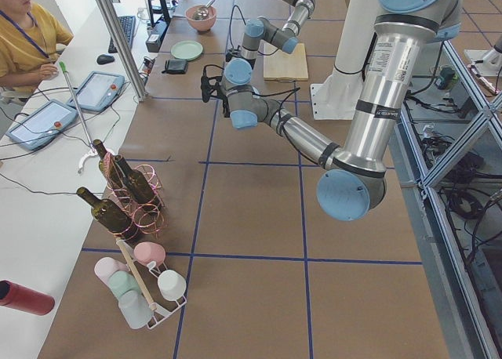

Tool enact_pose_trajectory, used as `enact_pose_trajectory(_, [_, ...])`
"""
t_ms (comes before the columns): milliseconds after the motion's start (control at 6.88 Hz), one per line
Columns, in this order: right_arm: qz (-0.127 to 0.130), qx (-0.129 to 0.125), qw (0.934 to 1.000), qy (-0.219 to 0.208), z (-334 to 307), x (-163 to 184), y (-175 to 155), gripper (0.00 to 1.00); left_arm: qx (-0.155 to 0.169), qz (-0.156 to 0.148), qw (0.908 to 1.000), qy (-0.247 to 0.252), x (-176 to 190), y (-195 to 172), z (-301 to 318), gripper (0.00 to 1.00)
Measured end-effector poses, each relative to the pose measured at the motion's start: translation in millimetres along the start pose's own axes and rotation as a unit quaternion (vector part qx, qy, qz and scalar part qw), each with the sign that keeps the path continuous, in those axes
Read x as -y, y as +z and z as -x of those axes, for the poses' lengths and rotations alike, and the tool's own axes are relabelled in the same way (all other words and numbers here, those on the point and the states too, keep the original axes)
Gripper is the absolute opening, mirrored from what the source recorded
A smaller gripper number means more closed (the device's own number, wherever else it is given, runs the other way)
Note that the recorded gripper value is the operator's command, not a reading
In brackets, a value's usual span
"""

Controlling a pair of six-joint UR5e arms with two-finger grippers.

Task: Pick orange to plate
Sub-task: 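Carry the orange over the white plate and lower it with the right gripper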

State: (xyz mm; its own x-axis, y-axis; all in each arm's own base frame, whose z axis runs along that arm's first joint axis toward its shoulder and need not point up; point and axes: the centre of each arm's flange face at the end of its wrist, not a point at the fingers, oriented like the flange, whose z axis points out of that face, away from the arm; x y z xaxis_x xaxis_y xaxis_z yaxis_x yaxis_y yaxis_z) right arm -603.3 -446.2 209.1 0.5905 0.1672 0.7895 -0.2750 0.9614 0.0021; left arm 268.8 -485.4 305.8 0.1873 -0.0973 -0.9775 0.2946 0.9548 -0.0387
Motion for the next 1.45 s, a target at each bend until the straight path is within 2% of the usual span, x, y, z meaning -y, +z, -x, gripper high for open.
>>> enact_pose_trajectory(436, [-0.001, -0.006, 1.0, -0.002, 2.0, -4.5, 7.0, 0.17, 0.0, 0.0, 1.0, 0.0, 0.2, -0.1, 0.3, 0.99])
enact_pose_trajectory(581, [-0.003, -0.01, 0.9999, -0.003, 4.0, -4.5, 11.1, 0.22, 0.0, 0.0, 1.0, 0.0, 0.2, -0.1, 0.3, 0.99])
enact_pose_trajectory(872, [-0.004, -0.018, 0.9998, -0.005, 7.7, -4.8, 19.9, 0.42, 0.001, 0.0, 1.0, 0.0, 0.0, 0.5, 0.6, 0.99])
enact_pose_trajectory(1017, [-0.003, -0.02, 0.9998, -0.006, 8.1, -5.6, 21.4, 0.49, 0.001, 0.0, 1.0, -0.001, 0.0, 1.3, 1.0, 0.99])
enact_pose_trajectory(1162, [-0.003, -0.02, 0.9998, -0.007, 8.3, -7.0, 22.3, 0.71, 0.002, 0.0, 1.0, -0.001, 0.1, 2.0, 1.1, 0.99])
enact_pose_trajectory(1308, [-0.002, -0.02, 0.9998, -0.007, 8.7, -8.2, 22.7, 1.0, 0.002, 0.0, 1.0, -0.001, 0.1, 2.3, 1.1, 0.99])
enact_pose_trajectory(1453, [-0.002, -0.021, 0.9998, -0.007, 8.6, -8.2, 22.9, 1.0, 0.002, 0.001, 1.0, -0.001, -0.2, 3.1, 1.0, 0.99])
